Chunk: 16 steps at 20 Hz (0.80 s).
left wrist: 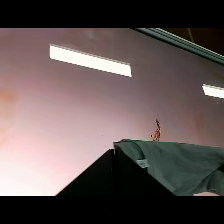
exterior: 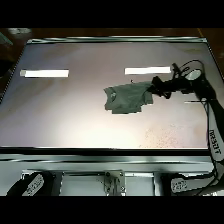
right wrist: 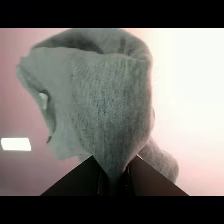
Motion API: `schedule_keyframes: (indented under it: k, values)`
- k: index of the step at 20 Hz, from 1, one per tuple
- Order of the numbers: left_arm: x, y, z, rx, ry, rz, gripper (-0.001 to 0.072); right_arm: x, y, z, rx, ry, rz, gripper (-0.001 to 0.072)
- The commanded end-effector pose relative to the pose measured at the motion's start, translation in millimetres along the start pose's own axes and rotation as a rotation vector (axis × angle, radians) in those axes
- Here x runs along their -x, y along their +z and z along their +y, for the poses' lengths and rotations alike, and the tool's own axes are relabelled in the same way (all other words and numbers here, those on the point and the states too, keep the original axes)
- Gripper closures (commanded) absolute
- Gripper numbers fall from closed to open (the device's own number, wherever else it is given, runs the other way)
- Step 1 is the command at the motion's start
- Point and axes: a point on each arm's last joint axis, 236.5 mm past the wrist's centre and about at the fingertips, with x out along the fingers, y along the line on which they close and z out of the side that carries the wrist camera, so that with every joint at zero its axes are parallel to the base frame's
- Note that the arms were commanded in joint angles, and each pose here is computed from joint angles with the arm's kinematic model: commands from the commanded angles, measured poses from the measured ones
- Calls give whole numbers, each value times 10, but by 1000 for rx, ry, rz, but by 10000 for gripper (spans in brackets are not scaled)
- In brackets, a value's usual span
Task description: Fold the shirts.
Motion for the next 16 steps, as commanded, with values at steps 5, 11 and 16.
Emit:
schedule_keyframes:
  k: [5,11,16]
  values:
    - [-143,-105,-393,-43,-89,24,675,2146,339,-1848,-270,-264,-285,650]
    - [-326,-120,-1054,-98,-220,-28,675,2842,-1007,-3402,-776,-451,-244,649]
    - [-535,-240,-1277,-84,-270,-7,675,2489,-1671,-3675,-901,-420,-228,649]
